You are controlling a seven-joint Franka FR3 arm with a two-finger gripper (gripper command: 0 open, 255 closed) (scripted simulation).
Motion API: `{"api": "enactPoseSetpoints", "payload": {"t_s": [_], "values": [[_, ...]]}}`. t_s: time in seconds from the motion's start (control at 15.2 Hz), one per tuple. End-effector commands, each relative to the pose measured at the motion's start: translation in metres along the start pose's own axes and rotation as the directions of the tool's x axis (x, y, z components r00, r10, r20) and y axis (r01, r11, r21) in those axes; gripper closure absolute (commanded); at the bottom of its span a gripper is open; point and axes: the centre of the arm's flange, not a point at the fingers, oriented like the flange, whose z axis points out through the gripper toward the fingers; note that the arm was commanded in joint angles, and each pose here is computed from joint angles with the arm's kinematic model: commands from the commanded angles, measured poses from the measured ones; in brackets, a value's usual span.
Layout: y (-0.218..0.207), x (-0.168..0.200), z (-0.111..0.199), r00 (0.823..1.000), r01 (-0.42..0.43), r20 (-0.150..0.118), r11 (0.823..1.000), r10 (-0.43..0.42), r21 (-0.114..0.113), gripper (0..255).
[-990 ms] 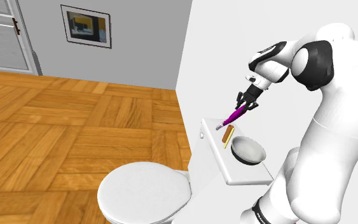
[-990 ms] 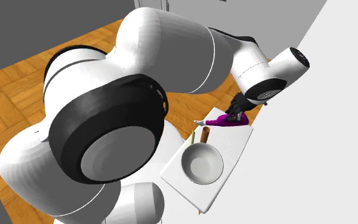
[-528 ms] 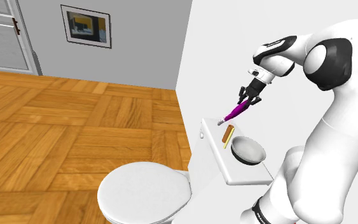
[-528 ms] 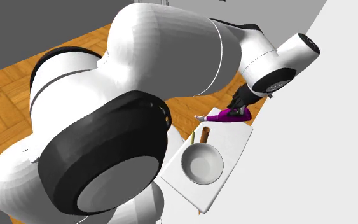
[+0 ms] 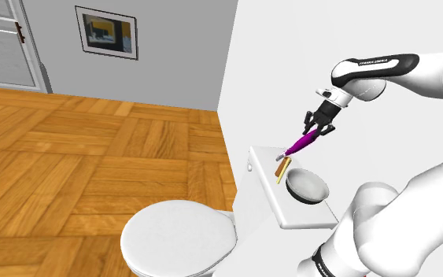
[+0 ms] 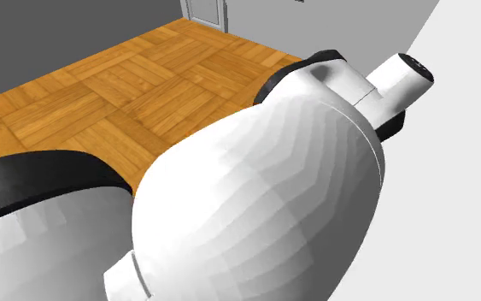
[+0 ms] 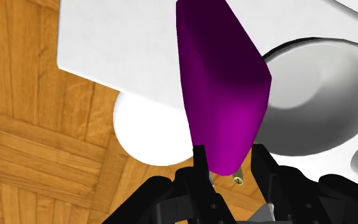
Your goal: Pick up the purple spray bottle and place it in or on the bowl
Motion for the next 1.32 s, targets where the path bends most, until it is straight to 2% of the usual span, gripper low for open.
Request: {"api": "enactPoseSetpoints", "payload": {"t_s": [0.0, 0.59, 1.25], "values": [[-0.033, -0.008, -0.002, 1.0, -0.026, -0.01, 0.999, 0.026, -0.026, 255], [-0.146, -0.001, 0.004, 1.0, -0.026, -0.01, 0.999, 0.026, -0.026, 255], [-0.149, -0.016, 0.053, 1.0, -0.026, -0.01, 0.999, 0.026, -0.026, 255]]}}
